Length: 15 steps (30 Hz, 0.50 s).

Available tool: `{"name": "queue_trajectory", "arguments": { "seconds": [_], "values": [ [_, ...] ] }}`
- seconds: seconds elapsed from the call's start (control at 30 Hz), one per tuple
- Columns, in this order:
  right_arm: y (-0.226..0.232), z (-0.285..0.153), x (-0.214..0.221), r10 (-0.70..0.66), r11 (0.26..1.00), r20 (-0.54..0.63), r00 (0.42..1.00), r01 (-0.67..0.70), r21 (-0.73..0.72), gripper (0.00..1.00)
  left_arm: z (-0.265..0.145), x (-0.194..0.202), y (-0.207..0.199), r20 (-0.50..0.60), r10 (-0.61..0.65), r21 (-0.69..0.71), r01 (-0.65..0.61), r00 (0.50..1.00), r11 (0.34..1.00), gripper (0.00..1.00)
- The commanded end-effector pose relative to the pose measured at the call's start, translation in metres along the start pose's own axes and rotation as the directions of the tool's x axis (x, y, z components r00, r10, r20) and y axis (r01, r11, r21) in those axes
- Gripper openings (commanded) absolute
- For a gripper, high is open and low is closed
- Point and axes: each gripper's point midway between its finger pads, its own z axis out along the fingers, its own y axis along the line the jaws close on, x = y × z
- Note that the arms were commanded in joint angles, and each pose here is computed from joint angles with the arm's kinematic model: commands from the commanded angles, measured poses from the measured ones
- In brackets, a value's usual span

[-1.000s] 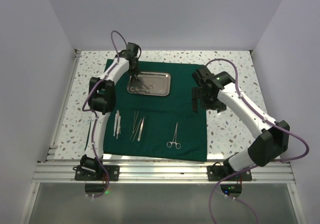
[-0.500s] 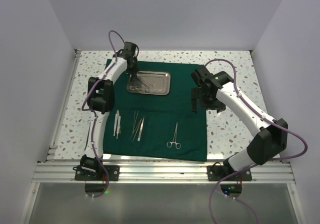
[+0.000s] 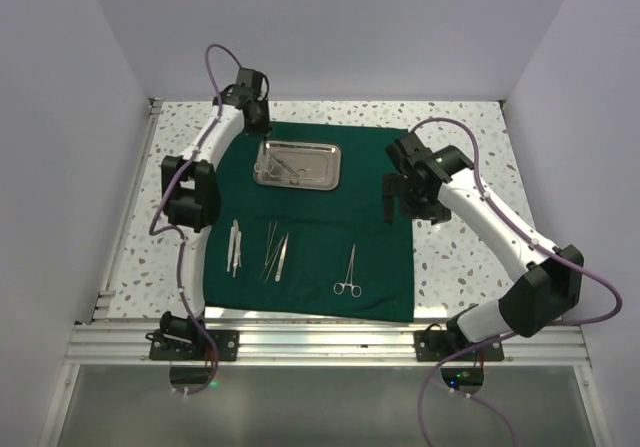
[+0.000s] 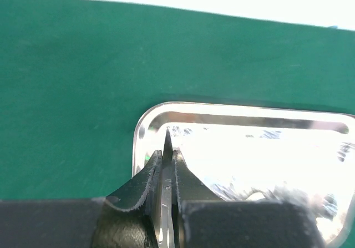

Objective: Open and lay out the surgical kit
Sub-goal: Pick up the medical item from the container, then place the medical item in the surgical kit.

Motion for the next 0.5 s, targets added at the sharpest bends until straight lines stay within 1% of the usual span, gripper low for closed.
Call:
{"name": "queue_trajectory", "arguments": {
  "seconds": [0.0, 0.07, 0.1, 0.17, 0.2, 0.27, 0.3, 0.33, 0.37, 0.4, 0.43, 0.47],
  "values": [
    [0.000, -0.014, -0.004, 0.007, 0.999, 0.057, 0.998, -0.004, -0.051, 0.98, -0.073, -0.047, -0.004, 0.137, 0.012, 0.041, -0.018, 0.990, 0.999, 0.00],
    [0.000, -0.015, -0.003, 0.004, 0.998, 0.065, 0.998, -0.001, -0.058, 0.98, -0.078, -0.038, -0.004, 0.116, 0.006, 0.046, -0.012, 0.993, 0.999, 0.00],
    [-0.002, -0.017, -0.002, 0.004, 0.998, 0.069, 0.998, 0.000, -0.063, 0.98, -0.089, -0.041, -0.005, 0.130, 0.001, 0.052, -0.008, 0.992, 0.999, 0.00],
    [-0.001, -0.018, -0.002, 0.004, 0.997, 0.079, 0.997, 0.002, -0.075, 0.98, -0.093, -0.028, -0.014, 0.102, -0.010, 0.082, 0.001, 0.995, 0.997, 0.00],
    [-0.002, -0.019, 0.000, 0.004, 0.997, 0.083, 0.997, 0.002, -0.081, 0.98, -0.106, -0.029, -0.019, 0.112, -0.015, 0.094, 0.005, 0.994, 0.996, 0.00],
    [-0.001, -0.020, 0.001, 0.005, 0.996, 0.087, 0.996, 0.003, -0.092, 0.98, -0.112, -0.012, -0.031, 0.080, -0.012, 0.106, 0.003, 0.997, 0.994, 0.00],
    [-0.002, -0.021, 0.003, 0.003, 0.995, 0.092, 0.996, 0.006, -0.096, 0.98, -0.125, -0.011, -0.038, 0.088, -0.024, 0.117, 0.013, 0.996, 0.993, 0.00],
    [-0.002, -0.021, 0.004, 0.002, 0.995, 0.092, 0.996, 0.008, -0.100, 0.98, -0.126, 0.007, -0.050, 0.056, -0.011, 0.121, 0.005, 0.998, 0.993, 0.00],
    [-0.003, -0.023, 0.004, 0.002, 0.995, 0.098, 0.995, 0.008, -0.104, 0.98, -0.131, 0.014, -0.057, 0.047, -0.013, 0.126, 0.007, 0.999, 0.992, 0.00],
    [-0.004, -0.024, 0.006, -0.001, 0.995, 0.098, 0.995, 0.011, -0.104, 0.98, -0.148, 0.017, -0.067, 0.061, -0.038, 0.146, 0.029, 0.997, 0.989, 0.00],
    [-0.006, -0.027, 0.006, 0.005, 0.994, 0.110, 0.994, 0.007, -0.109, 0.98, -0.154, 0.032, -0.086, 0.045, -0.025, 0.167, 0.017, 0.999, 0.986, 0.00],
    [-0.007, -0.030, 0.006, 0.007, 0.993, 0.118, 0.993, 0.007, -0.114, 0.98, -0.152, 0.053, -0.092, 0.005, -0.026, 0.167, 0.025, 1.000, 0.986, 0.00]
  ]
}}
